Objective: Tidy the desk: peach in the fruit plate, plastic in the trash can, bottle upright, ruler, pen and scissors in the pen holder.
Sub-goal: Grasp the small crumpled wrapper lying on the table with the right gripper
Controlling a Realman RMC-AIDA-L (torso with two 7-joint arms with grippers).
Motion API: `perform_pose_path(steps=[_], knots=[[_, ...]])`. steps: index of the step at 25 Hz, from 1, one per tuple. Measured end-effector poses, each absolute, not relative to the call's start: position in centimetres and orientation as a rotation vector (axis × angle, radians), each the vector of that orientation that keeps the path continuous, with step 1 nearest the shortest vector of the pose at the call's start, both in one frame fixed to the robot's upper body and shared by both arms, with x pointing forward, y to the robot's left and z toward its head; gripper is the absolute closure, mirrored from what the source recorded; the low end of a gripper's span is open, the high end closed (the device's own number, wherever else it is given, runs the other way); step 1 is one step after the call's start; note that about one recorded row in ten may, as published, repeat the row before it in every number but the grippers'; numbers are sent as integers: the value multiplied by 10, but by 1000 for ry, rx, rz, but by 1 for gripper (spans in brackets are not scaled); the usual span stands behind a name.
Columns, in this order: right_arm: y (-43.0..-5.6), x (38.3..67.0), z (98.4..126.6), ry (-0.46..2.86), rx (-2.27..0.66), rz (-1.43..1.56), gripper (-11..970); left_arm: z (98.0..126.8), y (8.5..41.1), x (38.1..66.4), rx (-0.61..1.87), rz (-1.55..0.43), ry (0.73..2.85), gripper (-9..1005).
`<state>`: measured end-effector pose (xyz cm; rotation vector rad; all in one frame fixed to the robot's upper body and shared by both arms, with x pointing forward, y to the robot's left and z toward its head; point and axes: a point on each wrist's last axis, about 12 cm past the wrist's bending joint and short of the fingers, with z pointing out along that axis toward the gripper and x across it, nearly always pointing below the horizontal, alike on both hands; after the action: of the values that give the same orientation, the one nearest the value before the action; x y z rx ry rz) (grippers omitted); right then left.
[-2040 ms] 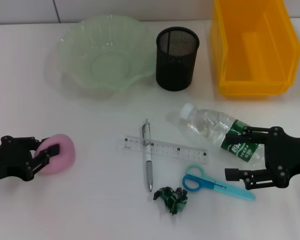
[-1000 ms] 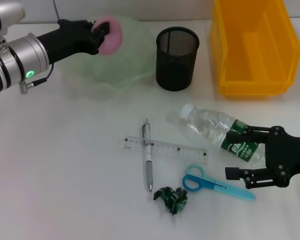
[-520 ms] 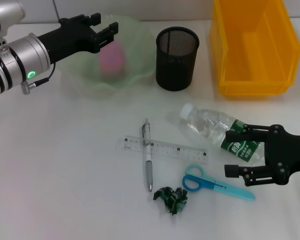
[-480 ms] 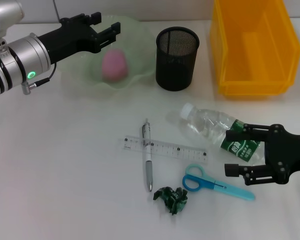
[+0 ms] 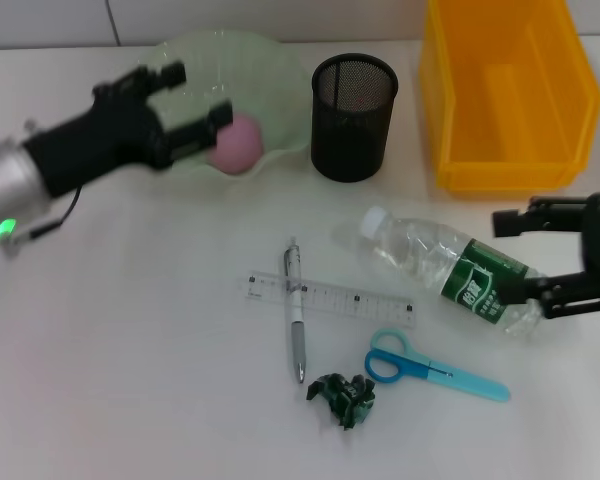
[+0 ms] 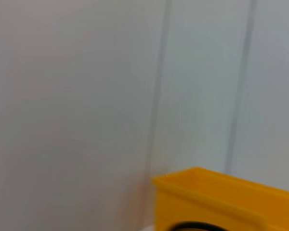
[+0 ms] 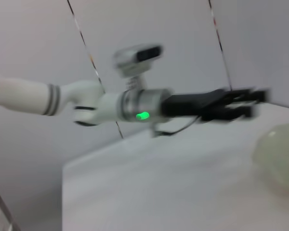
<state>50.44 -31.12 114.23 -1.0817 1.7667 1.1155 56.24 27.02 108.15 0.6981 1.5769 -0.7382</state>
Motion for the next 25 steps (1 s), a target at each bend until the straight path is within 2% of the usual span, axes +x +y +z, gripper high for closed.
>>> perform_pose_path(steps=[3,7,10,11,13,18,25], knots=[[-307,515,1186,1882,-1218,1032,131,1070,284,524,743,-800,1529,190],[-279,526,1228,2061,-1463,840,131,1059,294,480,821,-858,1464,164],[-249,530,1242,2152,-1620,671,132,1059,294,480,821,-858,1464,164],[-239,531,1243,2171,-1667,623,132,1054,300,463,826,-896,1477,164],[-216,532,1243,2180,-1762,553,132,1052,303,458,812,-906,1493,164],[-176,527,1232,2126,-1975,467,132,1049,307,455,784,-899,1516,164],[-137,526,1212,2220,-1994,381,132,1050,309,458,763,-912,1542,165]])
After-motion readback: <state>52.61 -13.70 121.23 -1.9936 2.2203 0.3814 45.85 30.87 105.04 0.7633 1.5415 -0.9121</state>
